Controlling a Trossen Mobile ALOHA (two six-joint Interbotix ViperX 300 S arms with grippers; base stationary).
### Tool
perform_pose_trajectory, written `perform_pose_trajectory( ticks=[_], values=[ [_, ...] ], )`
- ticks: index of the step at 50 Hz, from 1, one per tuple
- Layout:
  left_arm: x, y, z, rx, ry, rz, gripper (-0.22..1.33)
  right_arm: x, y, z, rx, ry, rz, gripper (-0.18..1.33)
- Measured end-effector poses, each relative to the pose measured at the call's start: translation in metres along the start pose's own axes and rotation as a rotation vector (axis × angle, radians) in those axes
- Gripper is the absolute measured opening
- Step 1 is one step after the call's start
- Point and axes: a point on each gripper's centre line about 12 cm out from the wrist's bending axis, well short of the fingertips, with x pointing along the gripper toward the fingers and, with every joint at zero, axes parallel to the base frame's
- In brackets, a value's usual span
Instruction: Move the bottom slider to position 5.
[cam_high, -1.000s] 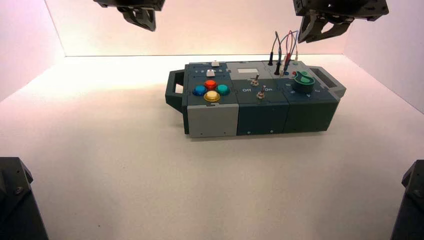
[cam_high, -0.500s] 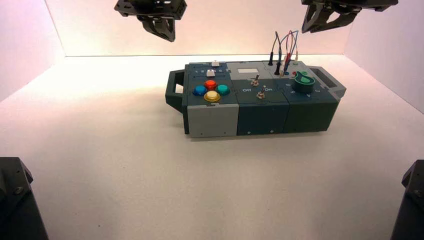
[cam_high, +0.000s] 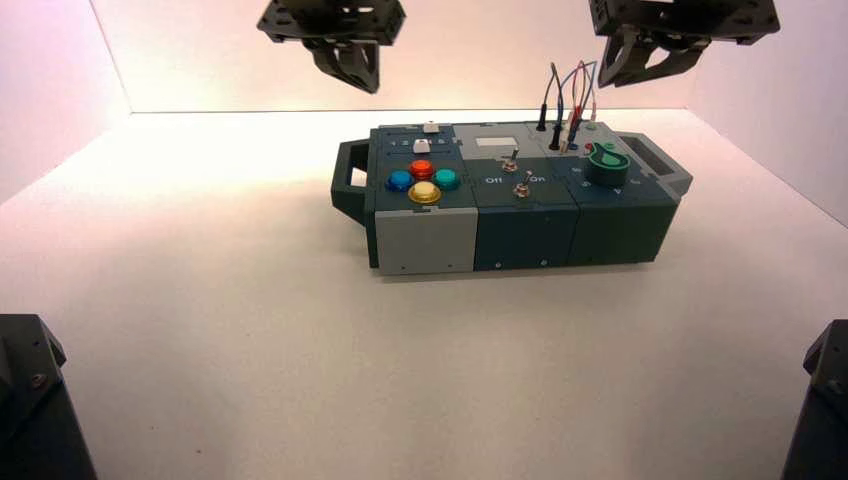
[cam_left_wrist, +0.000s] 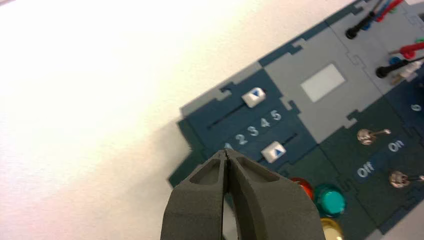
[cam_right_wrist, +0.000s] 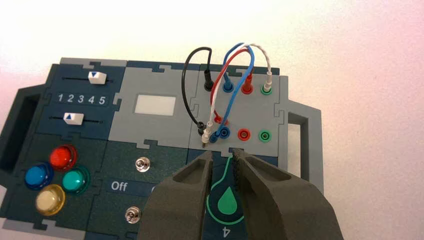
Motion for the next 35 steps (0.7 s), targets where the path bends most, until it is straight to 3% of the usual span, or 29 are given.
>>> perform_pose_trajectory(
  ticks=[22,35],
  values=[
    [0.013,-0.017,-0.012,-0.002,0.055,-0.024,-0.17,0.005,-0.007,-0.007,0.015,0.006,-0.01,0.5],
    [0.027,-0.018,-0.023,-0.004,0.102,-0.023,-0.17,-0.018,-0.008,0.006,0.024,-0.083,-0.004,0.5]
  ],
)
